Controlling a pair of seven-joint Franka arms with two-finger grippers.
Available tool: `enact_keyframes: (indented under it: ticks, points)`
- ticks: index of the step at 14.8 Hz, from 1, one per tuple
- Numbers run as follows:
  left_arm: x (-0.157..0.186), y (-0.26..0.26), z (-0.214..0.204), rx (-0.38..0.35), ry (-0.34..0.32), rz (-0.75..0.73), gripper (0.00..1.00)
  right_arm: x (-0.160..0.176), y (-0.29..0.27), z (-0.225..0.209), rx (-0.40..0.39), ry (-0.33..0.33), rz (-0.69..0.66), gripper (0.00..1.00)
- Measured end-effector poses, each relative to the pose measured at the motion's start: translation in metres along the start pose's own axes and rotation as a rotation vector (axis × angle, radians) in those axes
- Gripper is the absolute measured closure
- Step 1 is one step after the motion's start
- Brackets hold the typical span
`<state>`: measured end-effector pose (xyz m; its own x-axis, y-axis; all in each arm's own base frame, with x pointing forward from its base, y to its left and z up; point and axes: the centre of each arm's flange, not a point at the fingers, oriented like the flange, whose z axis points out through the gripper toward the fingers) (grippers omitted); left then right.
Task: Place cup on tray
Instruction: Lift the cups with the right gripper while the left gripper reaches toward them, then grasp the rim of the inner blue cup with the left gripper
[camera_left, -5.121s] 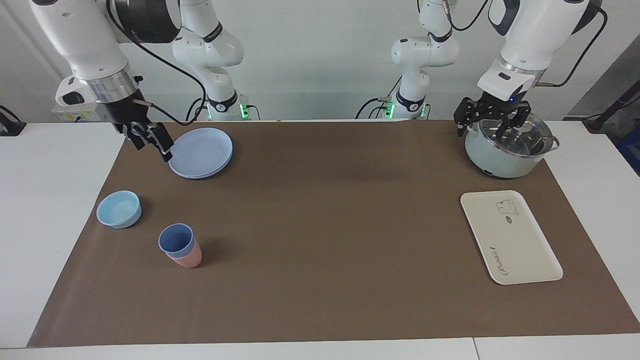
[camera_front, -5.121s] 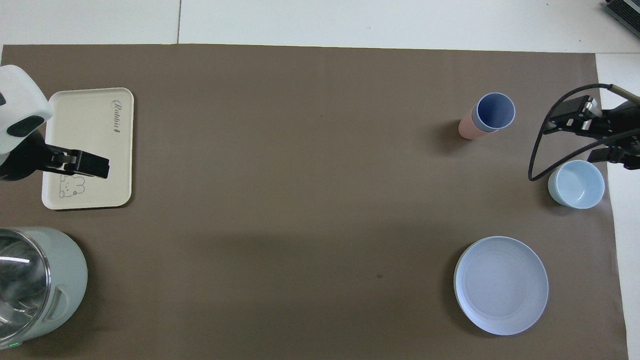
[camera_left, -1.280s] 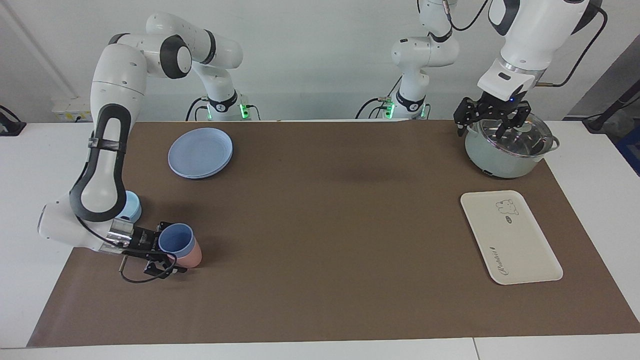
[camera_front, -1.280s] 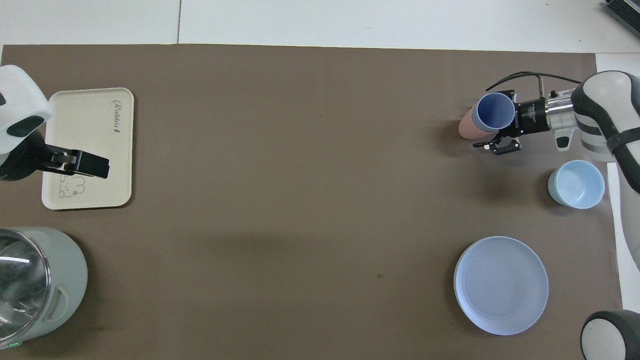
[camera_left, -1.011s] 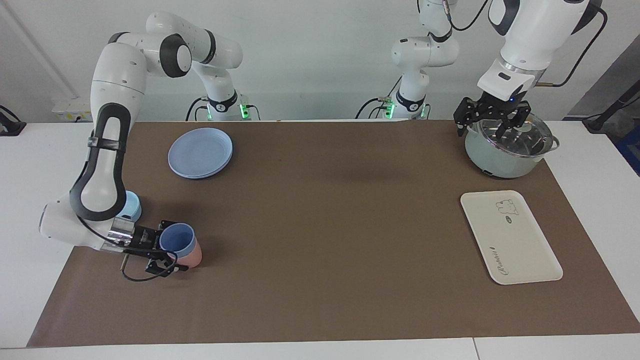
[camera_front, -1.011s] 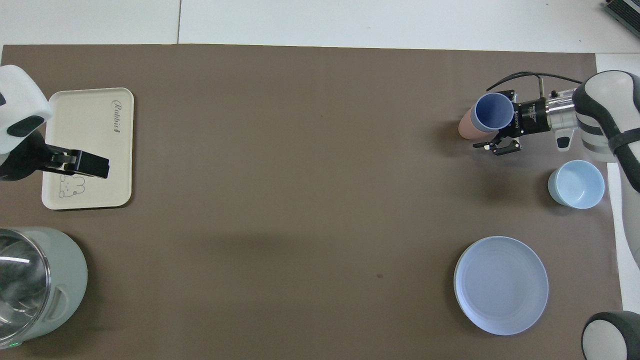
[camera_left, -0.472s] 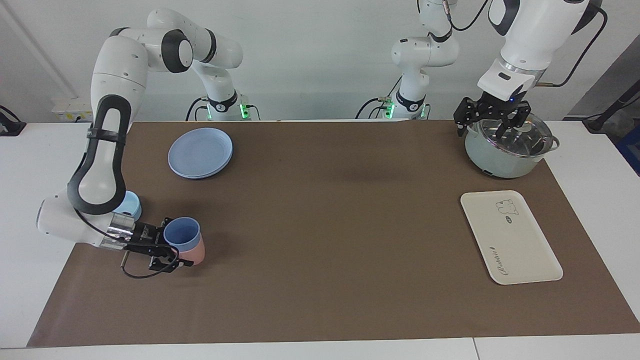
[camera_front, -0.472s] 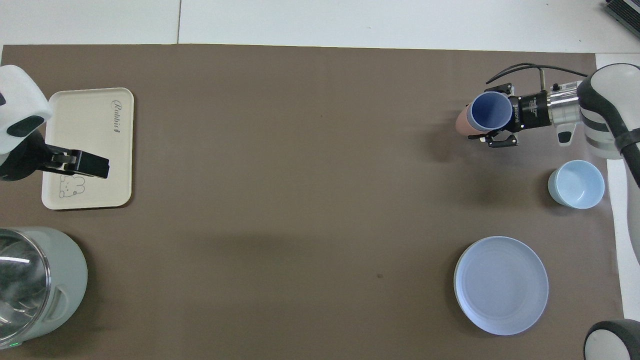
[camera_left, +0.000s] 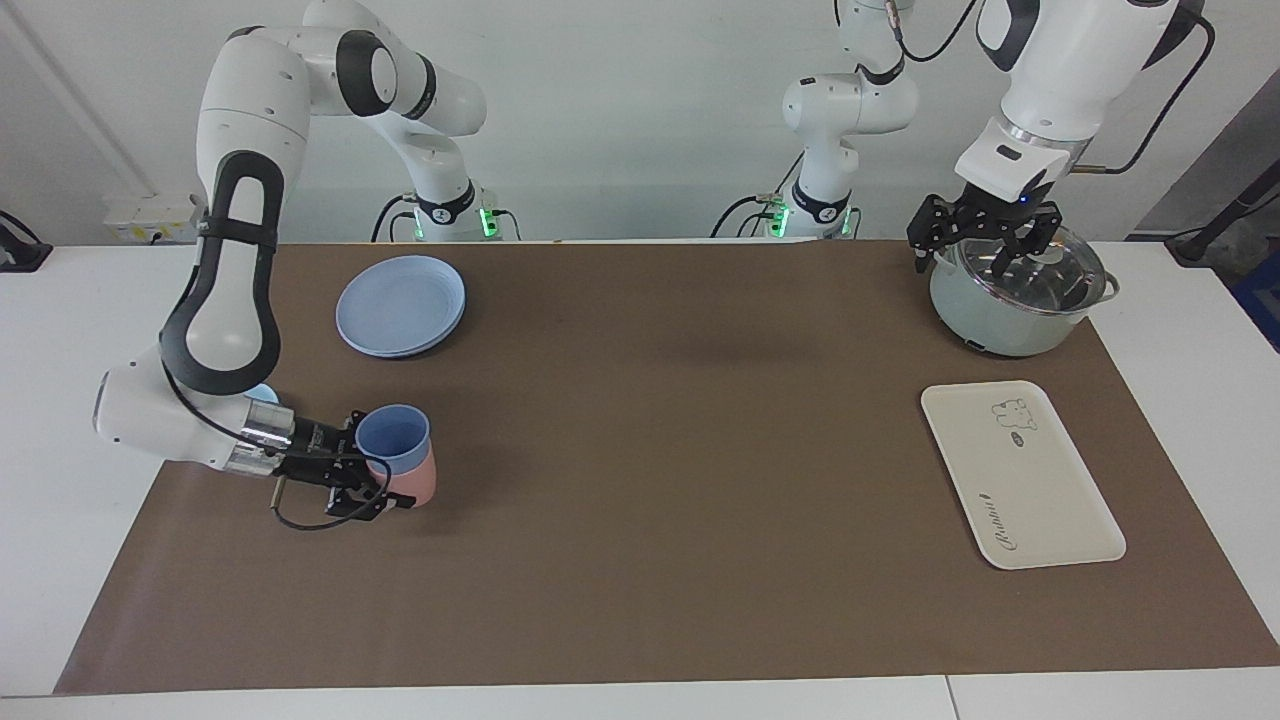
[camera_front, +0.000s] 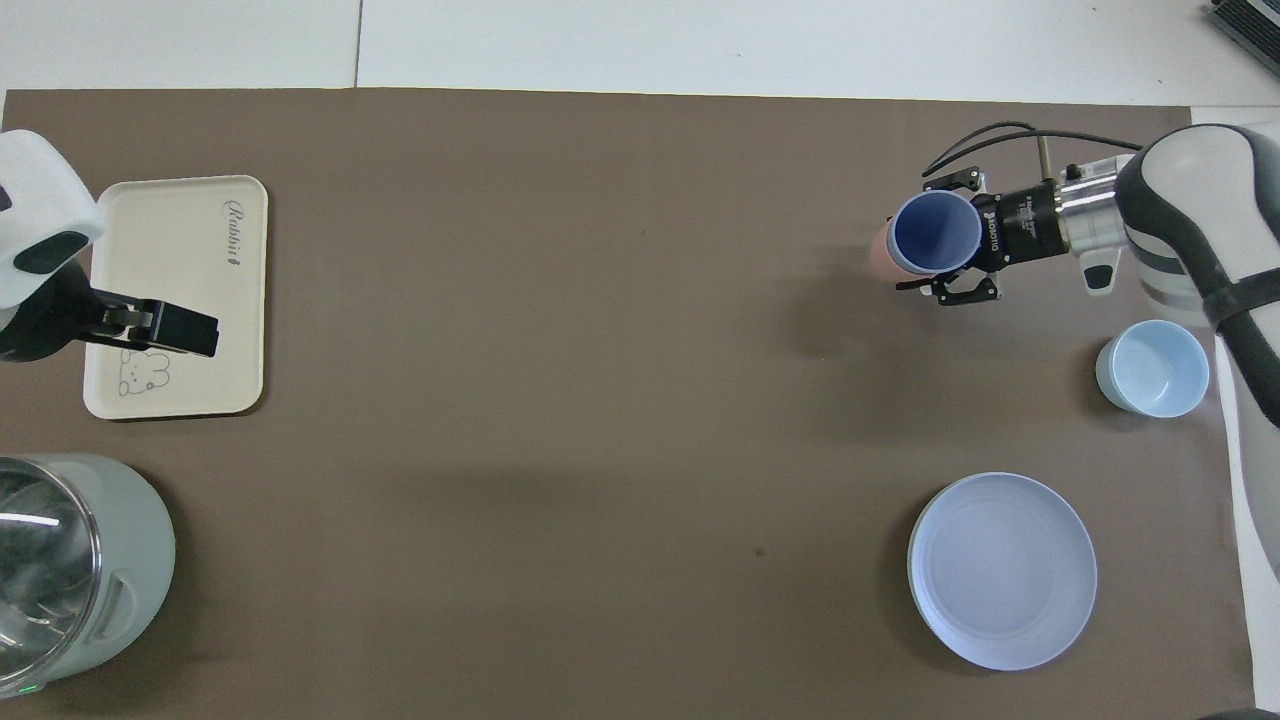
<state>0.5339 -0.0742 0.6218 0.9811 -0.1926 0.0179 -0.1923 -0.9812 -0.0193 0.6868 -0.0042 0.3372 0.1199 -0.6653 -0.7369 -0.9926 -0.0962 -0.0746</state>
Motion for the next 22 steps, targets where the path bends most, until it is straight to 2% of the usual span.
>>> enact_keyframes:
  ticks: [6, 9, 11, 12, 15, 17, 20, 22]
  points:
    - [0.000, 0.000, 0.000, 0.000, 0.000, 0.000, 0.00, -0.134, 0.005, 0.070, -0.013, 0.050, 0.113, 0.23]
    - [0.000, 0.000, 0.000, 0.000, 0.001, -0.001, 0.00, -0.184, 0.010, 0.097, -0.019, 0.057, 0.164, 0.23]
    - [0.000, 0.003, 0.000, -0.006, 0.002, -0.001, 0.00, -0.213, 0.016, 0.113, -0.032, 0.057, 0.152, 0.23]
    - [0.002, 0.009, 0.001, -0.032, 0.011, -0.028, 0.00, -0.229, 0.021, 0.121, -0.044, 0.056, 0.135, 0.23]
    - [0.012, 0.059, 0.008, -0.170, 0.092, -0.237, 0.00, -0.262, 0.030, 0.132, -0.054, 0.052, 0.118, 0.23]
    - [0.012, 0.115, 0.013, -0.216, 0.115, -0.317, 0.00, -0.277, 0.034, 0.127, -0.048, 0.047, 0.098, 0.23]
    - [-0.001, 0.190, 0.008, -0.268, 0.116, -0.401, 0.00, -0.296, 0.040, 0.122, -0.042, 0.041, 0.095, 0.23]
    - [-0.011, 0.222, -0.004, -0.295, 0.122, -0.448, 0.00, -0.305, 0.045, 0.129, -0.050, 0.041, 0.095, 0.23]
